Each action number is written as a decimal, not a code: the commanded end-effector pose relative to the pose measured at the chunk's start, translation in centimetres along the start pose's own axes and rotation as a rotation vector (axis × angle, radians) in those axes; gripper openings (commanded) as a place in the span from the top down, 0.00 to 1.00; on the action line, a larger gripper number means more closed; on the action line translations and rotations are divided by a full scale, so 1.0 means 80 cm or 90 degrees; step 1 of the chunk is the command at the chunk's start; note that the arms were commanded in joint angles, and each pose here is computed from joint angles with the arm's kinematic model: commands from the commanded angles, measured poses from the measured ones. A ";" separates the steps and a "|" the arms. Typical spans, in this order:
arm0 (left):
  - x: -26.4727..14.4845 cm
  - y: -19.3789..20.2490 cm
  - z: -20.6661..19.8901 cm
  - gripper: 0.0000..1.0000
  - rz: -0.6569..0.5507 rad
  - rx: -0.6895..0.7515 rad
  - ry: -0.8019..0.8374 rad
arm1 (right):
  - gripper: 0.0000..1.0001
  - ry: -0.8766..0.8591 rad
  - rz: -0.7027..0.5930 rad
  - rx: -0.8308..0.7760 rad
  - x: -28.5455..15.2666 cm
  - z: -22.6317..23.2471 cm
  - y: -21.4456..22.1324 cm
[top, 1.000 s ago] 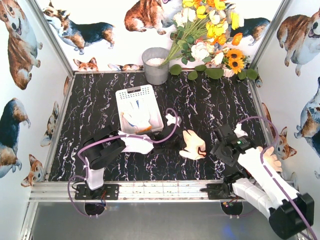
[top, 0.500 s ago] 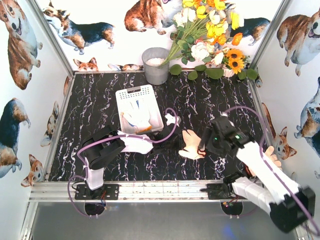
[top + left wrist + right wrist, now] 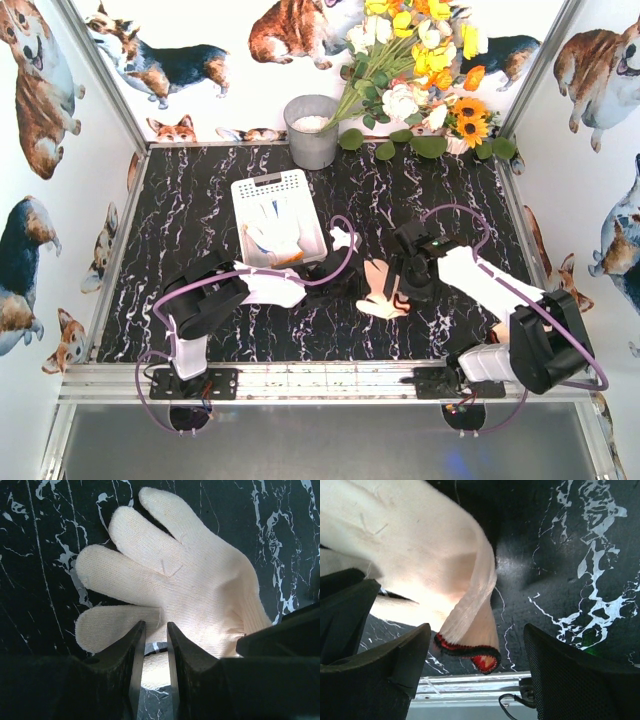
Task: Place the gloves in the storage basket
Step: Adjust the glove at the center of the board, then pick up the glove at the corner of the board.
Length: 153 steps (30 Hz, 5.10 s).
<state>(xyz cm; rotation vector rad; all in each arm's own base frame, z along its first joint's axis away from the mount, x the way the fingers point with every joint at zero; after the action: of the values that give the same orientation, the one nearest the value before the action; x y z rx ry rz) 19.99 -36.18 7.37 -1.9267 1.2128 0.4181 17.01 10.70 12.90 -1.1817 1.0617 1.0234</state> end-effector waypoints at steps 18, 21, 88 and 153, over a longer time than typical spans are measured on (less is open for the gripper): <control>-0.002 0.018 0.060 0.80 0.045 0.046 -0.139 | 0.77 -0.080 0.017 0.123 0.022 -0.036 0.011; 0.001 0.011 0.064 0.80 0.043 0.059 -0.149 | 0.78 -0.063 0.024 0.128 0.020 -0.041 0.020; -0.056 0.070 0.016 0.81 0.098 0.091 -0.040 | 0.84 -0.204 0.063 0.086 0.037 0.028 0.075; -0.374 -0.194 0.251 0.00 -0.283 -0.036 -0.364 | 0.02 0.377 -0.127 0.667 -0.048 -0.269 0.015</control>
<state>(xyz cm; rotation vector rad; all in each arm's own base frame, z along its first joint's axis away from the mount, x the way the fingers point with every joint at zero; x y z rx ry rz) 21.29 0.38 20.57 -1.8632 0.4112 0.7479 13.03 -9.60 15.43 -0.6878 1.6029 -0.0812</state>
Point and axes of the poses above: each gripper's point midway between its finger pads, its own x axis out along the fingers, its own z axis along the line the jaws close on, y = z × x, the point moved 8 cm from there along -x, back along the fingers, and after that the axes turned 10 degrees about -x, right-handed, at the moved point
